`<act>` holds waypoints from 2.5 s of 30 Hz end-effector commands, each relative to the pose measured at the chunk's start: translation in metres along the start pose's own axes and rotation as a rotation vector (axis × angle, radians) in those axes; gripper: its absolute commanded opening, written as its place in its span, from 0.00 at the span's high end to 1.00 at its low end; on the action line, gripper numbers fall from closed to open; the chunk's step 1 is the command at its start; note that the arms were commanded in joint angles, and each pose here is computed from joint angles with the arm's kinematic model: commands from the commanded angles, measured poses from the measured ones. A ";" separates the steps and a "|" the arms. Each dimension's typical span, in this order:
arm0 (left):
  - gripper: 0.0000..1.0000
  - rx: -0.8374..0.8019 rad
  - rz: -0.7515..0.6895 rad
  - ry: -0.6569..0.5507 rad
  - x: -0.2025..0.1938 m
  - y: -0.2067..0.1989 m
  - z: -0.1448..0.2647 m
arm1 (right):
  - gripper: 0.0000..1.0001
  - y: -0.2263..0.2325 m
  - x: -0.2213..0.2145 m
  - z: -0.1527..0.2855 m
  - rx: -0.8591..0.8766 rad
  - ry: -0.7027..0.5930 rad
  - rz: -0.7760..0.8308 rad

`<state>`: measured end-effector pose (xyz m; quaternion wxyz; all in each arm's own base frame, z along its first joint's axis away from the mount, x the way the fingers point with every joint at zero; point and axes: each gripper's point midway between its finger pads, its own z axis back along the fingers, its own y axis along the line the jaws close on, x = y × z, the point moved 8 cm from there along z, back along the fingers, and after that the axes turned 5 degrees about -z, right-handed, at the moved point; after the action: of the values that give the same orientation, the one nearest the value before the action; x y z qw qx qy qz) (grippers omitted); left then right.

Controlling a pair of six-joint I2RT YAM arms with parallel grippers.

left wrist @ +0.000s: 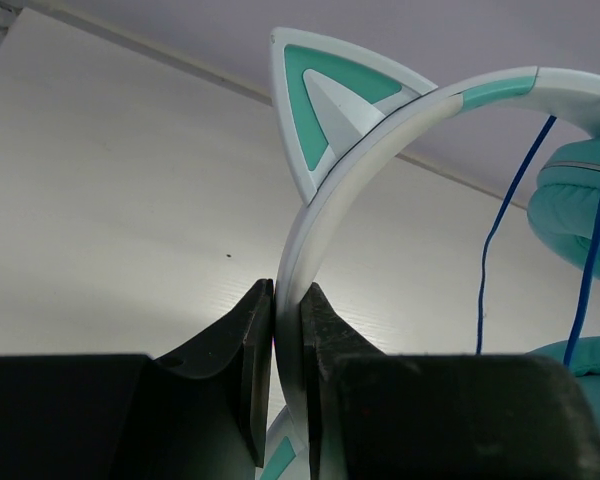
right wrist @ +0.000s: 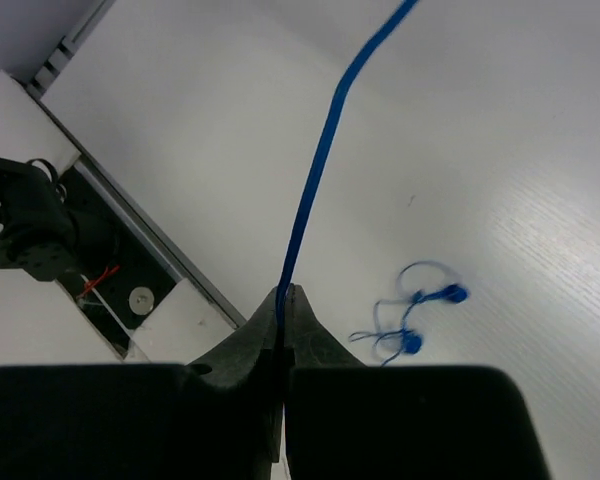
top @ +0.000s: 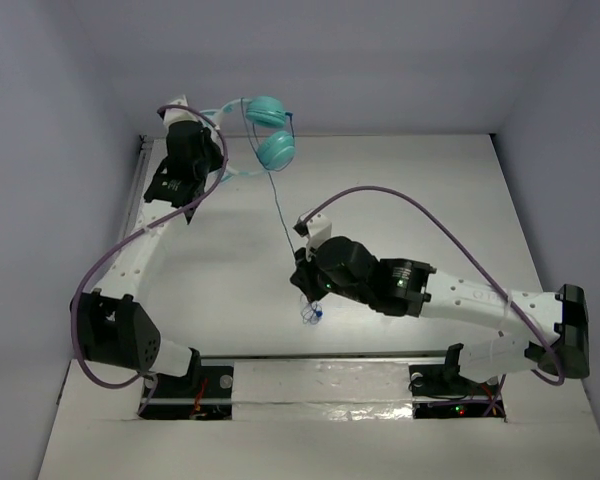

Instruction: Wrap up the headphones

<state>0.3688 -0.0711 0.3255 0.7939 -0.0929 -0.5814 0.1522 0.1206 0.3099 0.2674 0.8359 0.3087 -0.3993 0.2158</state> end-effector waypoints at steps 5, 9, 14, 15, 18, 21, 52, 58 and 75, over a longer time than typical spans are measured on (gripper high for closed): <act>1.00 0.012 -0.075 -0.075 -0.006 -0.035 -0.004 | 1.00 0.002 0.041 0.028 -0.083 -0.065 0.099; 1.00 0.017 -0.153 -0.029 -0.025 -0.046 -0.004 | 1.00 -0.004 0.058 0.045 -0.138 -0.117 0.145; 1.00 -0.018 -0.280 0.067 -0.055 -0.071 -0.007 | 1.00 -0.003 0.079 0.057 -0.167 -0.174 0.193; 1.00 -0.039 -0.301 0.079 -0.060 -0.079 -0.004 | 1.00 -0.001 0.084 0.060 -0.168 -0.181 0.195; 1.00 -0.077 -0.340 0.132 -0.076 -0.089 -0.002 | 1.00 0.002 0.088 0.058 -0.152 -0.190 0.211; 1.00 -0.114 -0.353 0.169 -0.082 -0.095 -0.002 | 1.00 0.010 0.090 0.056 -0.090 -0.189 0.206; 1.00 -0.607 -0.605 0.483 -0.151 -0.055 0.138 | 0.85 -0.091 0.083 0.035 -0.591 -0.107 0.231; 1.00 -0.733 -0.559 0.421 -0.136 -0.063 0.156 | 0.78 -0.108 0.077 0.035 -0.677 -0.131 0.185; 1.00 -0.963 -0.343 0.200 -0.045 -0.074 0.171 | 0.73 -0.125 0.081 0.040 -0.376 -0.418 -0.086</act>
<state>0.2100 -0.1535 0.3007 0.8088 -0.2853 -0.4451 -0.2574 0.2176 0.1901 0.2883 0.8323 0.1017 -0.5430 0.0445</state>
